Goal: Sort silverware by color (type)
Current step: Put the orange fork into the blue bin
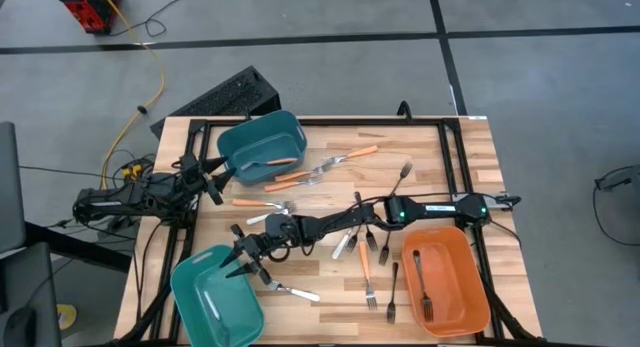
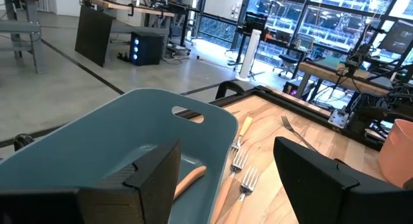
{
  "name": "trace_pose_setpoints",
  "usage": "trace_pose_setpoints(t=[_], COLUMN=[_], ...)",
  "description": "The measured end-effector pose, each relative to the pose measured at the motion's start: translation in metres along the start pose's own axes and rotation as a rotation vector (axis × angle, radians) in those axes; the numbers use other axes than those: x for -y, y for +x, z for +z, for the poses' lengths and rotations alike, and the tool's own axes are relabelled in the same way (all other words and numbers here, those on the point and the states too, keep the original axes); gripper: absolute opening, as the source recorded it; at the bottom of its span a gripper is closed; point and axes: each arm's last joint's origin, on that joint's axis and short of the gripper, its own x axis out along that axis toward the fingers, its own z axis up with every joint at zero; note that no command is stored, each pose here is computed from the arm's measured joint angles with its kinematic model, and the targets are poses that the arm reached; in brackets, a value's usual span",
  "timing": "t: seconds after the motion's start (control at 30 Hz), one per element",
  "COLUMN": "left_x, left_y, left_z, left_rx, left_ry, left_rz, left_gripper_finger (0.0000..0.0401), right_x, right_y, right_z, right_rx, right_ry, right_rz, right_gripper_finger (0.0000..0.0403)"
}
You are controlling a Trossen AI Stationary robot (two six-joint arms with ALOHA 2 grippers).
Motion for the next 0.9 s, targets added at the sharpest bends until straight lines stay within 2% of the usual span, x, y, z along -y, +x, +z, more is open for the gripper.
trace_pose_setpoints(t=[0.17,0.37,0.63,0.8,0.9], left_x=[0.0,0.0,0.0,0.0,0.0], left_y=[0.0,0.0,0.0,0.0,0.0], left_z=[0.0,0.0,-0.001,-0.001,-0.001], left_rx=[-0.001,-0.002,-0.009,-0.01,-0.011], left_ry=[0.001,0.002,0.008,0.005,0.004], left_rz=[0.0,0.0,0.002,-0.003,-0.008], left_gripper_finger=[0.0235,0.0235,0.0235,0.0235,0.0235], right_x=[0.004,0.011,0.022,0.034,0.042], right_y=[-0.001,-0.009,-0.041,-0.06,-0.068], right_z=[0.019,0.075,0.153,0.163,0.158], right_rx=[0.003,-0.105,-0.273,-0.415,-0.479], right_ry=[-0.02,-0.136,-0.211,-0.275,-0.247], right_rz=[-0.005,-0.02,-0.06,-0.172,-0.211], right_gripper_finger=[0.0175,0.0175,0.0175,0.0175,0.0175])
